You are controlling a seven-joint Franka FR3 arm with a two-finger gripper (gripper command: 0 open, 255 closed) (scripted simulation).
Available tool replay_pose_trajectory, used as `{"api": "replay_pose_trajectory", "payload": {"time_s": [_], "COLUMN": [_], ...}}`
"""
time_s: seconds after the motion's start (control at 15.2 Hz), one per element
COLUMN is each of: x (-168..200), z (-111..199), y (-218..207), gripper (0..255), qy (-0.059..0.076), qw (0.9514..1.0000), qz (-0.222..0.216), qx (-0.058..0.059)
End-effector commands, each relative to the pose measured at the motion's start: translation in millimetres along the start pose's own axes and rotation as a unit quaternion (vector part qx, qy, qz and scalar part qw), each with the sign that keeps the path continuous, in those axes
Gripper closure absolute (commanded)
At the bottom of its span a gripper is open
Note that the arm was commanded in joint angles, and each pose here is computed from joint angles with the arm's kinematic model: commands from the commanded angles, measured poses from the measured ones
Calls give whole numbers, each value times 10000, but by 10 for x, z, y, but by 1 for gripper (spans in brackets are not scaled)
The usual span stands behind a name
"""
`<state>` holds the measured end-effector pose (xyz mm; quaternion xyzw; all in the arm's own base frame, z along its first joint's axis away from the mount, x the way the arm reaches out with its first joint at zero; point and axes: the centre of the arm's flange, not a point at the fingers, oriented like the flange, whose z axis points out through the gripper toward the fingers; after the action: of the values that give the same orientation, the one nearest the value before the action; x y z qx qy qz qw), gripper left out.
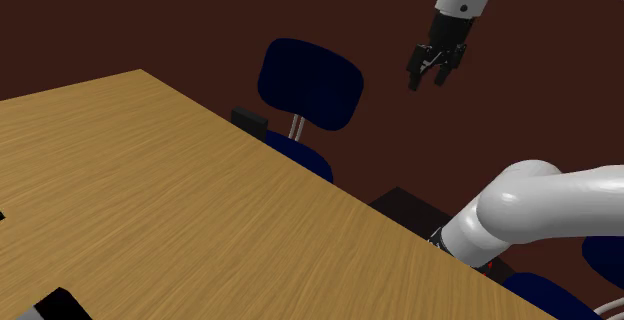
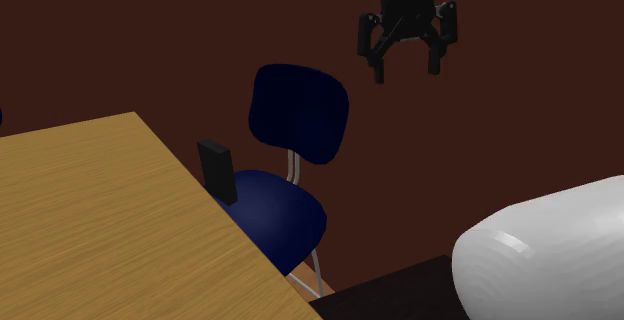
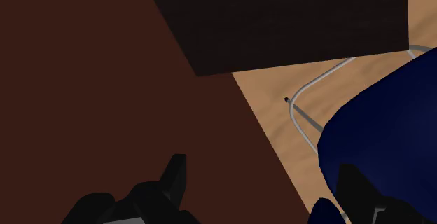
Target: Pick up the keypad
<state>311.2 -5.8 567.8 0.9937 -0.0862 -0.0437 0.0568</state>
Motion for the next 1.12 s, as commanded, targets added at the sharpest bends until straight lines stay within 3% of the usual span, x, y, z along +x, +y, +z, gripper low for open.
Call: {"api": "replay_pose_trajectory", "payload": {"time_s": [0.0, 1.06], "x": [0, 941], "z": [0, 693], "y": [0, -1637], "gripper": [0, 0], "qy": [0, 210], "qw": [10000, 9967], "qz": [0, -735], "qx": [0, 270]}}
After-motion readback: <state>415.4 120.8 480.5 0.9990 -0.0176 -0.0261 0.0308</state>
